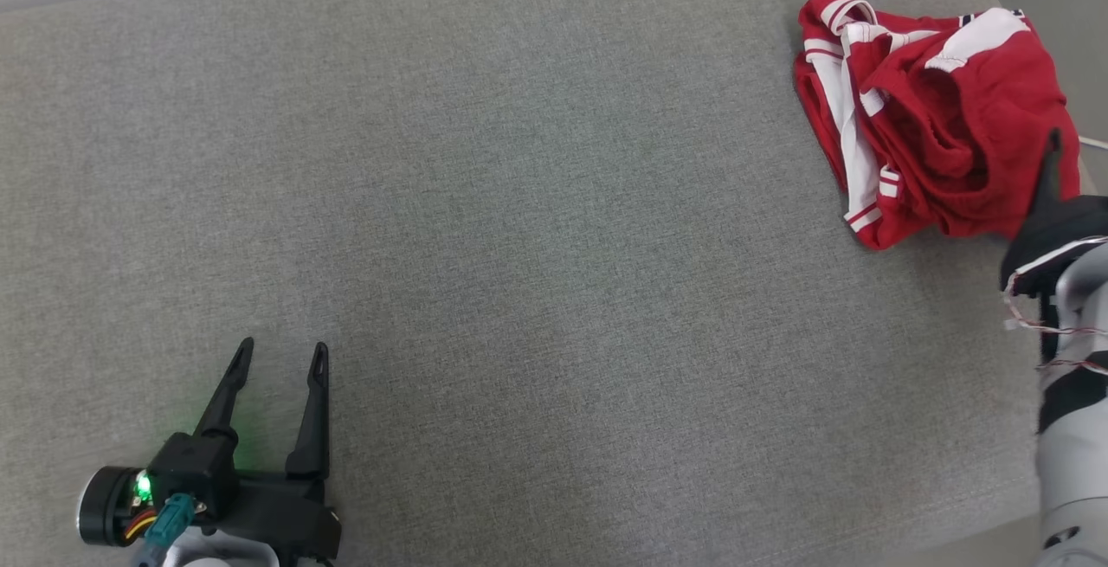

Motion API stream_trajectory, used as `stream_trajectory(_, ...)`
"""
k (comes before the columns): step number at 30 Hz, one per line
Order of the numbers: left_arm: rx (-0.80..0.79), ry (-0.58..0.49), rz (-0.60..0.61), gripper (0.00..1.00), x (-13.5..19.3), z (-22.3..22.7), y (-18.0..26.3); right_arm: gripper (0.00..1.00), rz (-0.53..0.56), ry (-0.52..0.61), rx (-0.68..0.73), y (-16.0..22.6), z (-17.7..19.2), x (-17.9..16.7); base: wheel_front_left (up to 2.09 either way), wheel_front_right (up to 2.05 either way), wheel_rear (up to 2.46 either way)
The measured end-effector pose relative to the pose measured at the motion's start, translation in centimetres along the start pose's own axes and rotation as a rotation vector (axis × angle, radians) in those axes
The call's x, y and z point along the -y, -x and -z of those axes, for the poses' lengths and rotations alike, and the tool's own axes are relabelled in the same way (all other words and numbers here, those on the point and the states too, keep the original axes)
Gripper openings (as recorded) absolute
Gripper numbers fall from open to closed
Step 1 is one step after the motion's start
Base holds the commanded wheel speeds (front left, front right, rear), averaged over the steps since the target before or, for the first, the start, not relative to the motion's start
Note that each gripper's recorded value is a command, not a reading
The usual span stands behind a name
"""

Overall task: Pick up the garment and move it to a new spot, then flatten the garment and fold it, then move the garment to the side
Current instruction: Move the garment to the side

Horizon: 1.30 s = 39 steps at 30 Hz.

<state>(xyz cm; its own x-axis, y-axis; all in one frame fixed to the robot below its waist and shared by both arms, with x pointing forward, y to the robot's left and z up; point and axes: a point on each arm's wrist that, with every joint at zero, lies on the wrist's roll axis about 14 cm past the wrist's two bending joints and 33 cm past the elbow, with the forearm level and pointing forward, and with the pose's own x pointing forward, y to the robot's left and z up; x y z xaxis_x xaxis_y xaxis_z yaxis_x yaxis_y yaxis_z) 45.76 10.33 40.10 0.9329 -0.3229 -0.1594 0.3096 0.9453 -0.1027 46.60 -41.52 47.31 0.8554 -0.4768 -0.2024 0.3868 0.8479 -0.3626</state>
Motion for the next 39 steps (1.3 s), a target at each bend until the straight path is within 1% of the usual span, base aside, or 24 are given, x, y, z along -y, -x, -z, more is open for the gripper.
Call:
stream_trajectory(5, 0.014, 0.001, -0.021, 1.0, -0.5, -0.6, 0.3, 1.0, -0.046, -0.037, 0.07, 0.5, -1.6, -3.0, 0.0, 0.0, 0.0)
stream_trajectory(8, 0.027, 0.003, -0.031, 1.0, -0.6, -1.1, 0.5, 1.0, -0.093, -0.056, 0.187, 0.9, -5.4, -5.3, 0.0, 0.0, 0.0)
stream_trajectory(10, 0.035, -0.001, -0.041, 1.0, -0.8, -1.5, 0.8, 1.0, -0.135, -0.078, 0.242, 1.8, -6.7, -7.0, 0.0, 0.0, 0.0)
stream_trajectory(13, 0.04, 0.003, -0.06, 1.0, -1.1, -1.8, 1.4, 1.0, -0.21, -0.104, 0.272, 3.9, -6.5, -9.3, 0.0, 0.0, 0.0)
stream_trajectory(18, 0.053, 0.003, -0.091, 1.0, -1.5, -2.5, 2.7, 1.0, -0.303, -0.172, 0.297, 7.1, -6.2, -11.8, 0.0, 0.0, 0.0)
stream_trajectory(24, 0.057, 0.007, -0.137, 1.0, -2.1, -2.8, 5.0, 1.0, -0.396, -0.239, 0.233, 10.9, -3.2, -14.2, 0.0, 0.0, 0.0)
stream_trajectory(27, 0.056, 0.01, -0.16, 1.0, -2.5, -2.8, 6.3, 1.0, -0.445, -0.255, 0.197, 12.8, -1.7, -15.5, 0.0, 0.0, 0.0)
stream_trajectory(34, 0.072, 0.011, -0.216, 1.0, -3.4, -3.3, 8.9, 1.0, -0.516, -0.283, 0.186, 15.9, -0.9, -17.0, 0.0, 0.0, 0.0)
stream_trajectory(39, 0.089, 0.005, -0.247, 1.0, -3.9, -3.7, 10.9, 1.0, -0.55, -0.321, 0.227, 17.7, -2.1, -17.4, 0.0, 0.0, 0.0)
